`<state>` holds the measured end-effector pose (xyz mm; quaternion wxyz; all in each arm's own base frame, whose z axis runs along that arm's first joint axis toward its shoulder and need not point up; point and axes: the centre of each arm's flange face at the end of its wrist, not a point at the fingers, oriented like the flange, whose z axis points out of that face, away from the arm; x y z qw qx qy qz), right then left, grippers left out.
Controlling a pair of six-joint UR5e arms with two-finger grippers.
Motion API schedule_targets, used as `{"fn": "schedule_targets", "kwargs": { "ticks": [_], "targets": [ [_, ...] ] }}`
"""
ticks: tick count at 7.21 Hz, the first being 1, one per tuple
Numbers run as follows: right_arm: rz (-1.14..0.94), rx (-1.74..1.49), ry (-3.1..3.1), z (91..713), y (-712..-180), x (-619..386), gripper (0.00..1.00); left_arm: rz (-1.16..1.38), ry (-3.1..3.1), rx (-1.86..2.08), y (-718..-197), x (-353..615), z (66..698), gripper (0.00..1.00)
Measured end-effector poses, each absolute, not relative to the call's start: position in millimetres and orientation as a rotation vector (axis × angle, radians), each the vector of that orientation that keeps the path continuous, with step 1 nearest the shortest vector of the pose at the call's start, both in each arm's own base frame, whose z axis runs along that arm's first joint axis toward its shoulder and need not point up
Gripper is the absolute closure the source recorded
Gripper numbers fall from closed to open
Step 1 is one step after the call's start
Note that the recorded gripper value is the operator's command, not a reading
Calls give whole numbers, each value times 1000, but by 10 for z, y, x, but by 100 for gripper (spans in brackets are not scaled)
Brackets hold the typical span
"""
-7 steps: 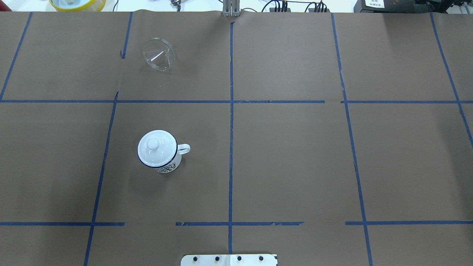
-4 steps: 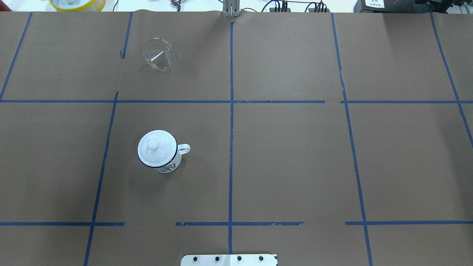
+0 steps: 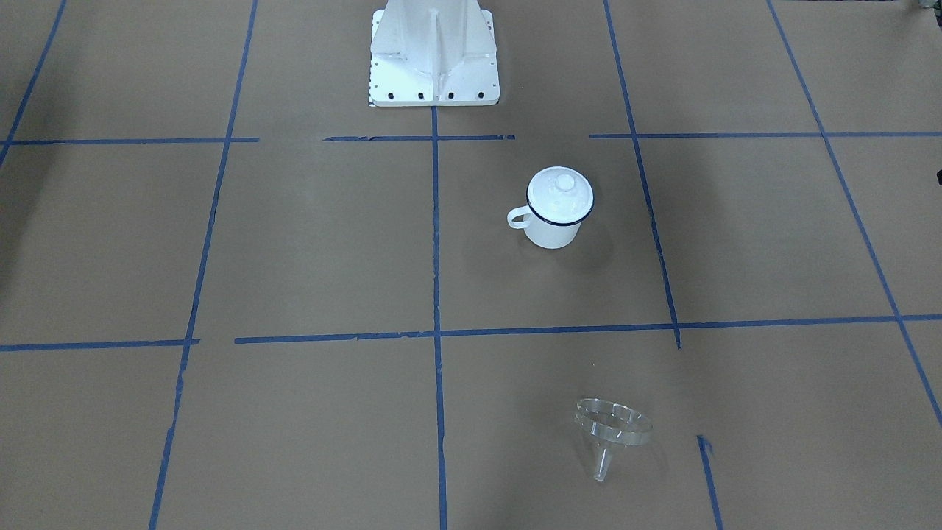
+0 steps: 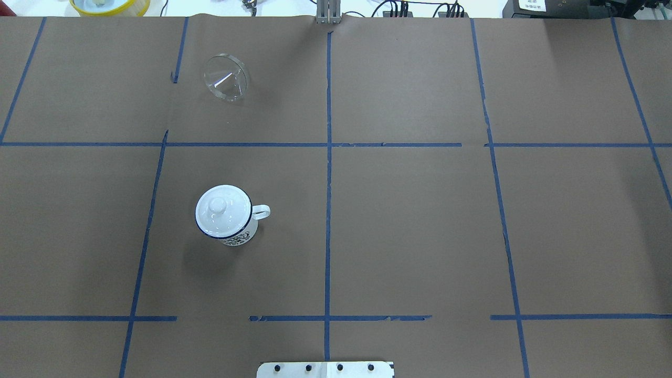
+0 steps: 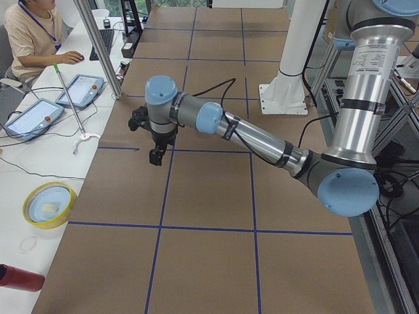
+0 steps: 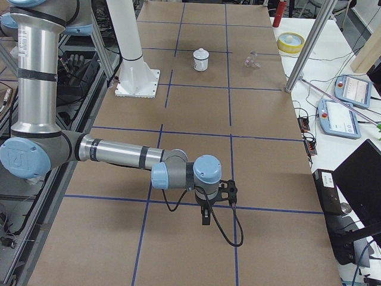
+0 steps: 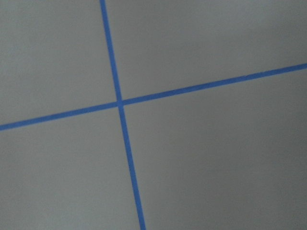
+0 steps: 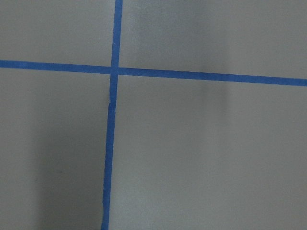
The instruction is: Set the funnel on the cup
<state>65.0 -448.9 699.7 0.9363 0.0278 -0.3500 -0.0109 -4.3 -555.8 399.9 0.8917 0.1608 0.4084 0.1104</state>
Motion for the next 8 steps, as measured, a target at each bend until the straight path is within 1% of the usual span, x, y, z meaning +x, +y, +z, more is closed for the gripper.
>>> {"fn": "schedule_targets", "kwargs": {
  "ticks": [1, 2, 3, 4, 6, 8],
  "targets": [
    [-22, 57, -715, 6997, -4489, 650, 0, 165, 874, 360, -5701, 232, 3459, 0],
    [-22, 57, -715, 6998, -4489, 650, 0, 126, 894, 398, -5695, 636, 3076, 0],
    [-22, 57, -715, 6997, -4489, 650, 0, 103, 926, 455, -5611, 993, 2820, 0],
    [-22, 57, -715, 6997, -4489, 650, 0, 103, 991, 460, -5487, 1347, 2684, 0],
    [-22, 57, -715, 6997, -4489, 650, 0, 49, 1084, 293, -5113, 2291, 2539, 0],
    [-22, 57, -715, 6997, -4489, 650, 0, -46, 972, 214, -4763, 3026, 2348, 0]
  ]
}}
